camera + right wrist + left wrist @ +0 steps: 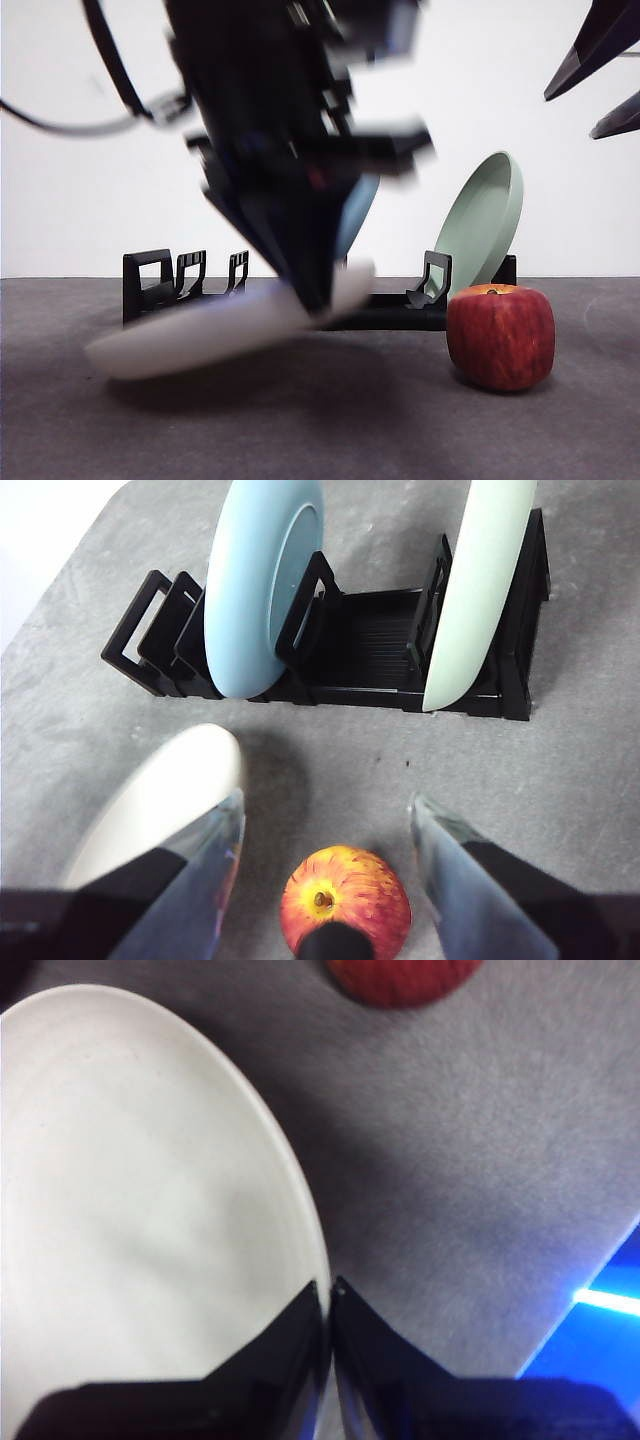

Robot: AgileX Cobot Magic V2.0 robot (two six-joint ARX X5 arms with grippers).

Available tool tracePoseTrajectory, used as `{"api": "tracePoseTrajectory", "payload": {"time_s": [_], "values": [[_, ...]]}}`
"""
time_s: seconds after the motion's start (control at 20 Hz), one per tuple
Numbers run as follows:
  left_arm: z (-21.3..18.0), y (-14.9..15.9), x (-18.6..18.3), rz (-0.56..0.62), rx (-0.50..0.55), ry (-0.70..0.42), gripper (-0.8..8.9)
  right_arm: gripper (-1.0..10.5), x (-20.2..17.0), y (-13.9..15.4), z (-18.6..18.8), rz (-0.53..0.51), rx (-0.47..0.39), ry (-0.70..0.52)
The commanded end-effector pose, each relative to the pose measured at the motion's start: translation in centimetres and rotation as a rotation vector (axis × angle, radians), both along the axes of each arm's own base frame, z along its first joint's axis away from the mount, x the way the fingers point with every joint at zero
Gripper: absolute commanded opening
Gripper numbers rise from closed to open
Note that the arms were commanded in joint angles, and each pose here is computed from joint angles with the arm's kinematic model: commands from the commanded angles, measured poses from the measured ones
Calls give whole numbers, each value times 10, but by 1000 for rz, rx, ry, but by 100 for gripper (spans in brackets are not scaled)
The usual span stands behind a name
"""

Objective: Take the yellow plate from the plate rack,put the plate on the table,take the apple from the table,put the apple in the plate

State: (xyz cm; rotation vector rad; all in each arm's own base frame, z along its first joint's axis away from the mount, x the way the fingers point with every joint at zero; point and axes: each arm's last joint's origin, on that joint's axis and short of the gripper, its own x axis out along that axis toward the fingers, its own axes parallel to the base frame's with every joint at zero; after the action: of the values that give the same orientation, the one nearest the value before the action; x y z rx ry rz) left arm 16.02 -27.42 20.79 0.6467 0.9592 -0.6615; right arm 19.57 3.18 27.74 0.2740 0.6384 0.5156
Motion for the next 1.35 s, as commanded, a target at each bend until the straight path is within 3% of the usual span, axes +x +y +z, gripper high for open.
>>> {"api": "tracePoseTrajectory", "payload": {"time_s": [0.05,0.3,0.35,0.45,0.55,0.6,0.75,0.95,1.05,1.15,1.35], "values": [[-23,-10,0,-31,54,15,-8,284,1,0,1,2,-2,-9],[-41,-16,0,-43,82,68,3,284,1,1,2,8,8,-6],[-41,-17,-1,-54,58,93,61,284,1,1,3,8,8,-10],[-37,-16,2,-44,38,103,288,285,1,1,12,13,5,-30],[-28,-17,3,-29,4,89,345,290,-1,3,27,45,-32,-58],[-19,-16,2,-26,-27,62,345,300,-2,5,37,60,-48,-70],[25,-5,-1,-4,-159,-66,345,489,-9,12,63,63,-114,-99],[99,31,-14,60,-388,-283,345,511,-15,31,81,99,-244,-91],[132,56,-23,95,-476,-397,345,516,-12,42,82,86,-339,-53],[158,85,-32,158,-537,-502,345,595,-6,57,76,95,-425,-18],[194,138,-55,289,-622,-691,345,605,11,88,51,175,-511,67]]}}
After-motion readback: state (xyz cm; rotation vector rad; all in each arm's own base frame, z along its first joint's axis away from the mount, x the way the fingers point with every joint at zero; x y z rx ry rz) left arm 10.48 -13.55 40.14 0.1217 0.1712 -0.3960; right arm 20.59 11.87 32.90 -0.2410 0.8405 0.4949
